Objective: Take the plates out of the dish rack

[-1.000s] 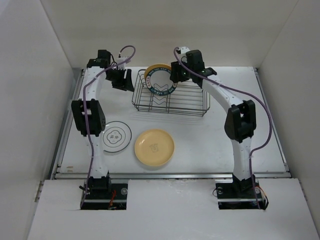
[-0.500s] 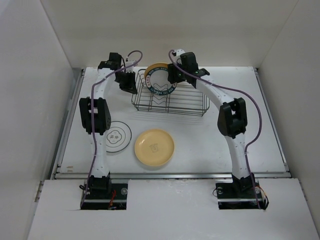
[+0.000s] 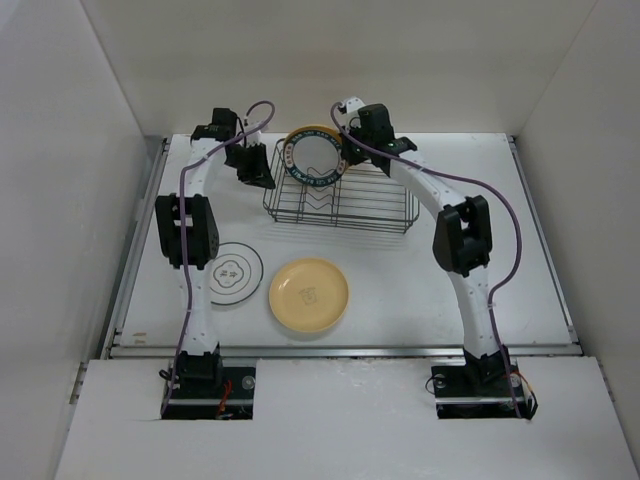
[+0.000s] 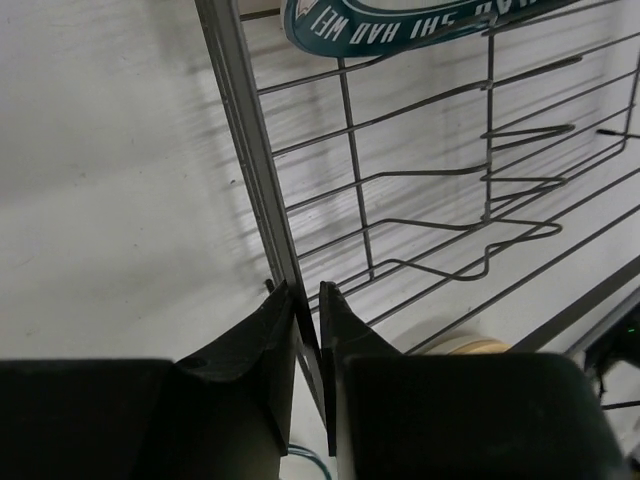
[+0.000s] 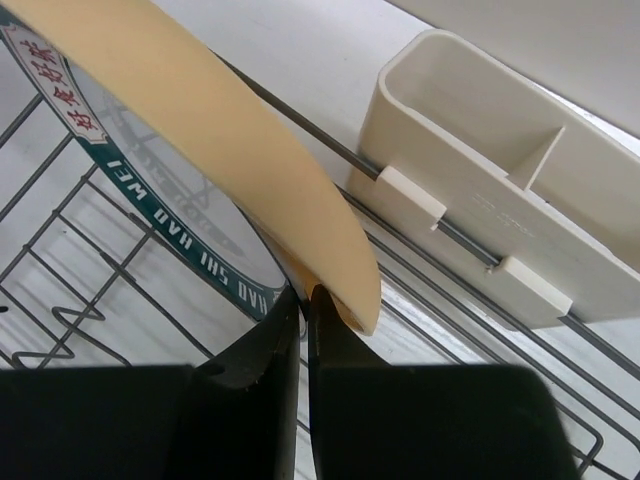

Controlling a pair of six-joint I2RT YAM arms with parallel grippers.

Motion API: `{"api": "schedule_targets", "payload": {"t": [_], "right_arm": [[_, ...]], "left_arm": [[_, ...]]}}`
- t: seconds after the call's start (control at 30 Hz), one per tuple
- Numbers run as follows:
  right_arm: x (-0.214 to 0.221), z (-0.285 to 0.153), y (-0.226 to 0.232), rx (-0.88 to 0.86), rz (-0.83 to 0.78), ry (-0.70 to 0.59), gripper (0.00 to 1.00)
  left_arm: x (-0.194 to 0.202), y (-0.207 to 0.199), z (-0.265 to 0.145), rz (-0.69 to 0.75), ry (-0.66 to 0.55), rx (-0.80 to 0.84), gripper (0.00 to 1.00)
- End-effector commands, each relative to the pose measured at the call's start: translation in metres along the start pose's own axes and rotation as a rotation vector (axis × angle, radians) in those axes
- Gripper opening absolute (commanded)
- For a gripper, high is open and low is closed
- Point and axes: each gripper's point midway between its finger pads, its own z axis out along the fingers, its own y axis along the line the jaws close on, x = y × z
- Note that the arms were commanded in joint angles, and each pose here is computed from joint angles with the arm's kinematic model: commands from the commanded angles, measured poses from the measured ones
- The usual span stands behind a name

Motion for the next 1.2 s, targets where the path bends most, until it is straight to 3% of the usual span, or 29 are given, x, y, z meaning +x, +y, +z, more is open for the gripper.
{"api": "schedule_targets", "payload": {"t": [0.0, 0.27, 0.47, 0.67, 0.87, 1.07, 1.1, 1.13, 1.17], "right_arm": [[-0.052, -0.026, 0.008, 0.000, -0.027, -0.147, 0.00], [-0.092, -0.079, 0.006, 0.083, -0.065, -0.282, 0.00], [-0.082, -0.079, 0.003, 0.097, -0.096, -0.251, 0.00], [-0.109, -0.112, 0.006, 0.092, -0.099, -0.313, 0.00], [-0.133, -0.144, 0.017, 0.069, -0.013, -0.356, 0.00], [-0.118, -0.146, 0.029, 0.011, 0.062, -0.300, 0.00], [-0.119, -0.151, 0.030, 0.011, 0.062, -0.301, 0.00], [-0.114, -0.148, 0.032, 0.000, 0.075, -0.289, 0.00], [-0.112, -0.151, 0.034, -0.012, 0.073, -0.285, 0.00]], "left_arm": [[0.009, -0.045, -0.003, -0.095, 0.024, 0.183, 0.00], [-0.001, -0.054, -0.009, -0.174, -0.045, 0.187, 0.00], [-0.002, -0.054, -0.008, -0.199, -0.049, 0.188, 0.00], [-0.006, -0.057, -0.011, -0.220, -0.073, 0.185, 0.00], [-0.002, -0.055, -0.012, -0.339, -0.117, 0.188, 0.00], [-0.005, -0.053, -0.015, -0.322, -0.139, 0.161, 0.00], [-0.006, -0.054, -0.017, -0.325, -0.135, 0.160, 0.05], [-0.005, -0.054, -0.017, -0.316, -0.136, 0.159, 0.25], [-0.004, -0.055, -0.019, -0.307, -0.126, 0.156, 0.34]]}}
